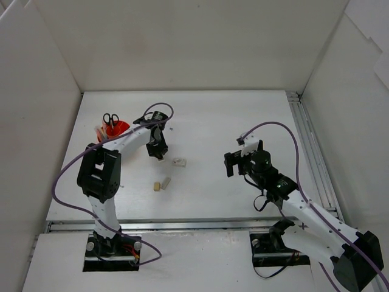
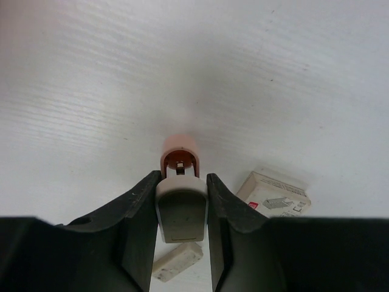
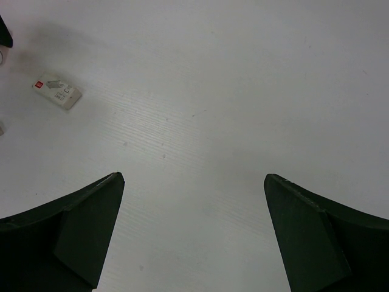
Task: Sort the stationery into containers
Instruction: Pick up the stapler from the center of the board, then place the stapler in the storage box.
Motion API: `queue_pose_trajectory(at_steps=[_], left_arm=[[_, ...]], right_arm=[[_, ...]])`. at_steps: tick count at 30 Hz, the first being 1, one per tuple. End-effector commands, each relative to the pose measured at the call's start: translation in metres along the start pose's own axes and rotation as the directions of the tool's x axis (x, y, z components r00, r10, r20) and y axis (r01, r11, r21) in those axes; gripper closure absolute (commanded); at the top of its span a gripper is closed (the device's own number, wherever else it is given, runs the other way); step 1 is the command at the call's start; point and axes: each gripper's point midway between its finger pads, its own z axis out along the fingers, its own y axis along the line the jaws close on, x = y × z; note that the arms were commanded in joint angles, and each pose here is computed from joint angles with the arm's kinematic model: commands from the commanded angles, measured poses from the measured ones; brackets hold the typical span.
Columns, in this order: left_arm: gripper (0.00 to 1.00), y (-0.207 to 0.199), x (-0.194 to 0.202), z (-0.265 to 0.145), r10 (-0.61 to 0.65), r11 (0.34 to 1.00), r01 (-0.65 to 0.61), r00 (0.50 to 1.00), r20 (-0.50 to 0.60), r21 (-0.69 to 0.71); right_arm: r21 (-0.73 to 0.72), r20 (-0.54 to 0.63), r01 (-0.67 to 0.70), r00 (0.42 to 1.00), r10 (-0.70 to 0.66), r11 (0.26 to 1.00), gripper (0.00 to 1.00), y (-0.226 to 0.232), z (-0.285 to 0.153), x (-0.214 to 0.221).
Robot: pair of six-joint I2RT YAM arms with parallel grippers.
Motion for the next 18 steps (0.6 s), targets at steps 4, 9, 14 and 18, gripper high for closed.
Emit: queue_pose_trajectory(at_steps=[4,9,14,18], left_arm=[[1.00,0.011,-0.105,-0.101,0.127,0.981,-0.171,0.927,0.353,0.094],[1.00,0.051,-0.152,-0.120,0.159,0.982,-0.186,0.893,0.421,0.024],[1.00,0.064,-0.174,-0.115,0.173,0.983,-0.183,0.877,0.448,-0.021],[1.00,0.070,-0.187,-0.107,0.192,0.980,-0.194,0.863,0.466,-0.044]], right_arm=[[0.019,0.072,-0.006,0.997,0.004,1.000,0.02,-0.005,-0.002,-0.018],[0.026,0.069,0.001,0.998,-0.003,1.000,0.02,-0.006,-0.001,-0.017],[0.041,0.058,0.033,0.998,-0.035,0.999,0.02,-0.009,0.001,-0.016],[0.055,0.047,0.040,0.998,-0.043,0.998,0.02,-0.012,0.003,-0.014]])
